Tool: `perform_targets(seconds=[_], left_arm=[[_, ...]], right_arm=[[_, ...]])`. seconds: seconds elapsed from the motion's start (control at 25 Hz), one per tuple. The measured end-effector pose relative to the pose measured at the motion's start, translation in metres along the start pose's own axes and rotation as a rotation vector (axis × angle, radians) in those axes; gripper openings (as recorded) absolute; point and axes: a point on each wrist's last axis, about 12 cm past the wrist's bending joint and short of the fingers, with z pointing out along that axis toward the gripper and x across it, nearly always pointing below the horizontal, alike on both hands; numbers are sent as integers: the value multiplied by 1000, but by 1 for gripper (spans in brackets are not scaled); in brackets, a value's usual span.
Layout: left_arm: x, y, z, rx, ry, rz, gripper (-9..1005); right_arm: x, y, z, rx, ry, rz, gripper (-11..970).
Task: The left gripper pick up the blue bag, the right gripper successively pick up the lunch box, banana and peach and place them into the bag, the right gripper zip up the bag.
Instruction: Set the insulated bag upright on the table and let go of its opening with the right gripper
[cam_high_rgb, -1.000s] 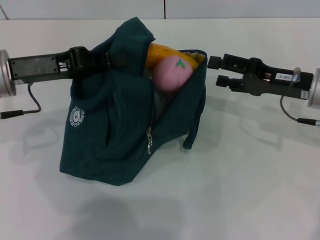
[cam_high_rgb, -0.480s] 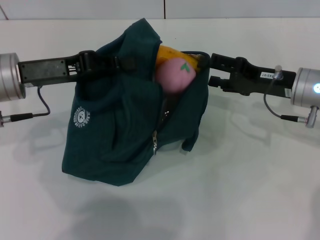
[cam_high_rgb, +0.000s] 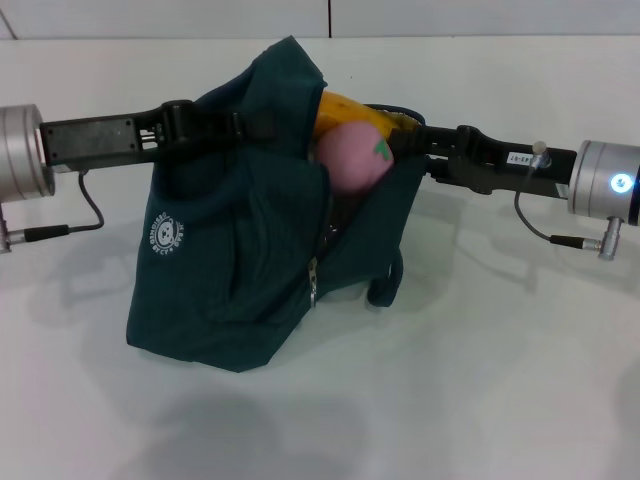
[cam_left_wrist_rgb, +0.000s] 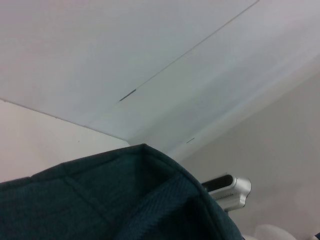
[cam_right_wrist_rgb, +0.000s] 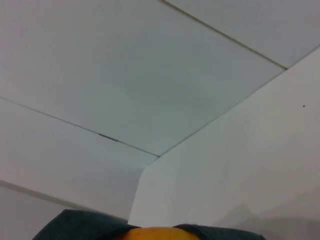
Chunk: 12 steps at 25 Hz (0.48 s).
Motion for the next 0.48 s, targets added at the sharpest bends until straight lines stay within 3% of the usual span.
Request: perform_targets(seconds=[0.2, 0.48], left_arm=[[-1, -1, 1, 3, 2, 6, 36], [-4, -2, 3, 6, 6, 14, 36]], right_arm=[[0, 1, 0, -7, 0, -20, 578], [-3, 7, -3, -69, -32, -78, 436]])
